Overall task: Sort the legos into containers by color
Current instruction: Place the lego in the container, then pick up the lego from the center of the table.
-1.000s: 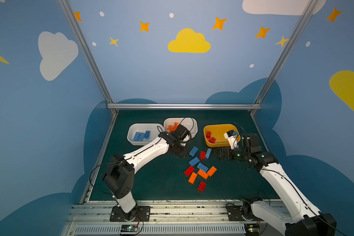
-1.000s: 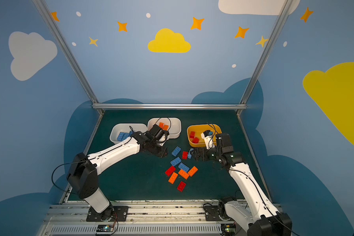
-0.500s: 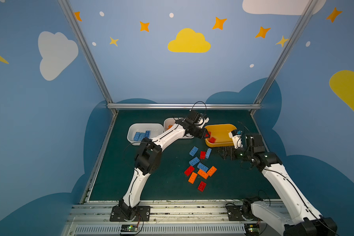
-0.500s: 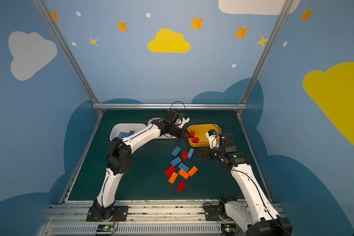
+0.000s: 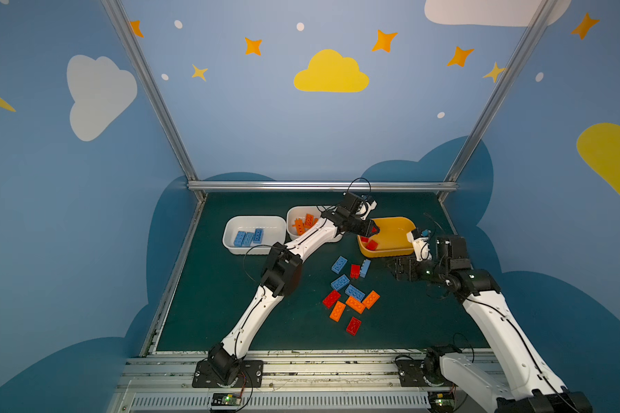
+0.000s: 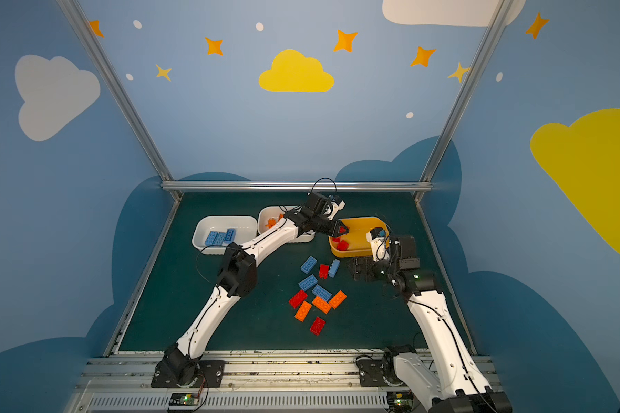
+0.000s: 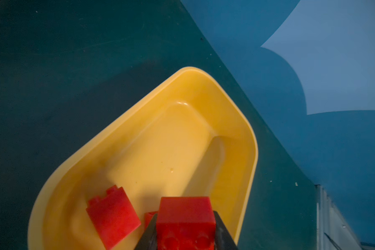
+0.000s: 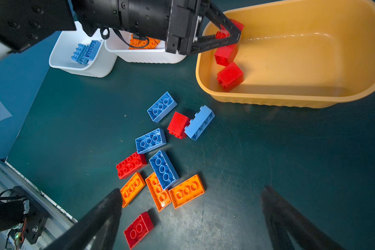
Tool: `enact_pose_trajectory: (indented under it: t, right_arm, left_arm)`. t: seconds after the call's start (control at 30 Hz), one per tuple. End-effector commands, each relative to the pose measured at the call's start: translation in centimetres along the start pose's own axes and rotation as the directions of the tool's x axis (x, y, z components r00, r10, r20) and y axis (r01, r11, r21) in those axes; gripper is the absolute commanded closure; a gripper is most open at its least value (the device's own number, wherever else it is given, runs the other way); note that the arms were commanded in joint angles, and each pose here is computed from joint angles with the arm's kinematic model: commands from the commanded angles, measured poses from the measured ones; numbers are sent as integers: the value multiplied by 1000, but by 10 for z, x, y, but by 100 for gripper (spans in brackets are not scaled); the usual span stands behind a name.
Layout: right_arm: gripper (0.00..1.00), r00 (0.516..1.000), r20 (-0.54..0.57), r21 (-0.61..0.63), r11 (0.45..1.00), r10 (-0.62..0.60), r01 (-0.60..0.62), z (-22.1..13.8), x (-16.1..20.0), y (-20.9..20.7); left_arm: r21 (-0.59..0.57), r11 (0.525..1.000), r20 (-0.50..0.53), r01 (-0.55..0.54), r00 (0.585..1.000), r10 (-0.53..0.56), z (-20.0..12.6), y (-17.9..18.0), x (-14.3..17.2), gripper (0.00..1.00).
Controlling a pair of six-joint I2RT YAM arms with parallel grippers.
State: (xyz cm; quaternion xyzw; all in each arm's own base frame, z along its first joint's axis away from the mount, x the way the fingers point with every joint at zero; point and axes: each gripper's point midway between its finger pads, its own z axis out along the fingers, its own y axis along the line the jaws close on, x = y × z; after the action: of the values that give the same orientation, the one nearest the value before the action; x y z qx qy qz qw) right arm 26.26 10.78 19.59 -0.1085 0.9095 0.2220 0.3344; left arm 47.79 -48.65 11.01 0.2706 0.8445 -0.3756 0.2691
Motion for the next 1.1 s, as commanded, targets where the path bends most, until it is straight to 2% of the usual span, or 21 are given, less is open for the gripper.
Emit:
enact_pose_trajectory:
  t: [0.0, 0.13, 0.2, 0.27, 0.43, 0.63, 0.8, 0.9, 1.07]
  right_arm:
    - [2, 1000, 19, 6, 1000, -13, 13, -9, -4, 3]
    - [2, 1000, 21, 2, 1000, -14, 14, -11, -3, 4]
    - [2, 1000, 23, -4, 1000, -12, 12, -11, -3, 5]
    - [2, 1000, 25, -8, 1000, -10, 11, -11, -4, 6]
    - [2, 1000, 22, -18, 1000, -7, 7, -11, -3, 7]
    - [2, 1000, 27, -42, 999, -6, 7, -11, -3, 11]
    - [2, 1000, 22, -78, 997, -3, 5, -9, -1, 16]
    - [2, 1000, 20, -93, 996, -7, 9, -8, 0, 19]
    - [2, 1000, 8, -106, 994, -8, 9, -6, 4, 21]
  left_arm:
    - [-48, 993, 8, -106, 994, 107, 0, -4, -4, 60]
    - [-63, 979, -7, -196, 981, 196, -1, -14, -2, 48]
    - [-62, 974, -13, -218, 976, 217, -7, -20, -5, 38]
    - [-63, 970, -23, -236, 972, 235, -17, -29, -7, 34]
    - [-78, 973, -97, -219, 973, 211, -54, -44, -2, 29]
    - [-173, 962, -266, -210, 951, 160, -107, -49, 46, 24]
    - [-272, 940, -295, -208, 947, 124, -149, -39, 85, 23]
    - [-325, 922, -303, -210, 947, 108, -159, -30, 106, 23]
    - [-390, 894, -333, -221, 939, 87, -152, -6, 133, 24]
